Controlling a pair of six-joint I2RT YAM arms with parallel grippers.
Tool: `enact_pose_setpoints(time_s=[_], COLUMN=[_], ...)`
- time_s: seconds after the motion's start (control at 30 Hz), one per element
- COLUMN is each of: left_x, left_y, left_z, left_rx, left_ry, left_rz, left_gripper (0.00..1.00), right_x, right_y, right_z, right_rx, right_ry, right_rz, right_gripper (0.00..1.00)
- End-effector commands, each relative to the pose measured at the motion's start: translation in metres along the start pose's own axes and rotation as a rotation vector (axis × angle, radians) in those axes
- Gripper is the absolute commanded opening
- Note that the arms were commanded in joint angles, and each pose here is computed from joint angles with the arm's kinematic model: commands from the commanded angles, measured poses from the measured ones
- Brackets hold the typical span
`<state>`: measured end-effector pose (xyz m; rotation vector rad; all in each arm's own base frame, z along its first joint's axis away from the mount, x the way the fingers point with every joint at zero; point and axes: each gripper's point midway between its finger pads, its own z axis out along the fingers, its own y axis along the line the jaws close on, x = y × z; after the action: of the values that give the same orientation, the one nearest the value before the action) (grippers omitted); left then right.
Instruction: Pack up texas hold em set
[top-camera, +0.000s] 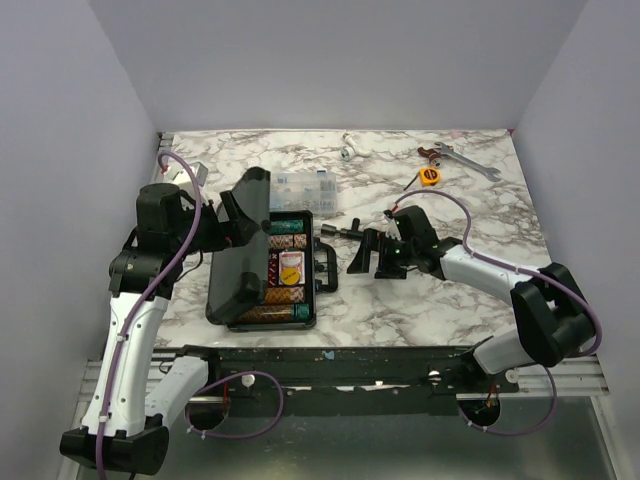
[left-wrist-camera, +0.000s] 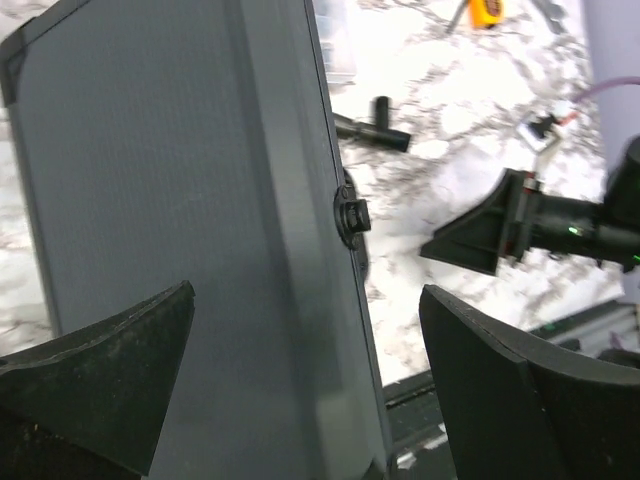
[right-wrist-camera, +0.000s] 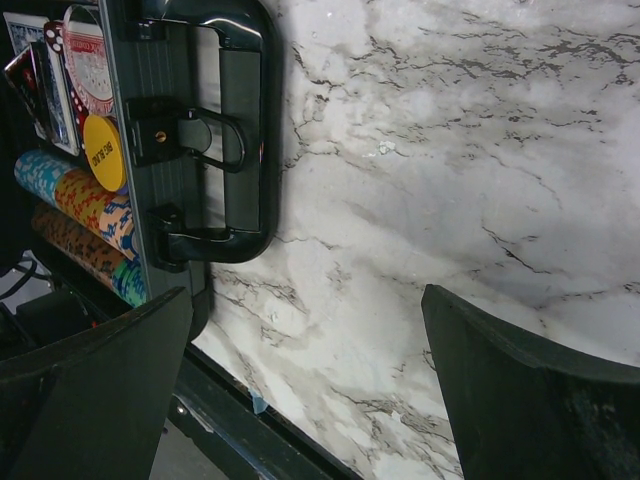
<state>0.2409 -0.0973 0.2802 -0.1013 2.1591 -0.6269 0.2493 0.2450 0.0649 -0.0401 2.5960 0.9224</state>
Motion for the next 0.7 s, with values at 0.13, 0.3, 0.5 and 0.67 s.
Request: enact_pose_setpoints(time_s=[0.13, 0.3, 0.5, 0.67], left_x=[0.003, 0.012, 0.039, 0.065], left_y=[-0.056, -0.045, -0.034, -0.044], left_z=[-0.007, 0.012, 0.061, 0.092], left_rx=[0.324, 0.300, 0.311, 0.338], left_ry=[0.020, 0.070, 0.224, 0.319], left_rz=[0.004, -0.013, -0.050, -0.027], left_gripper=[0.94, 0.92, 0.78, 0.68], right_x=[-0.001, -0.006, -0.020, -0.034], right_y=[0.002, -0.007, 0.025, 0.048], right_z=[0.004, 0.012, 0.023, 0.037], right_rx=[-0.002, 0.060, -0.098, -0.217], right_ry=[-0.003, -0.002, -0.002, -0.020], right_rz=[-0.011, -0.026, -0.024, 0.012], right_gripper=[1.00, 1.00, 0.97, 0.78])
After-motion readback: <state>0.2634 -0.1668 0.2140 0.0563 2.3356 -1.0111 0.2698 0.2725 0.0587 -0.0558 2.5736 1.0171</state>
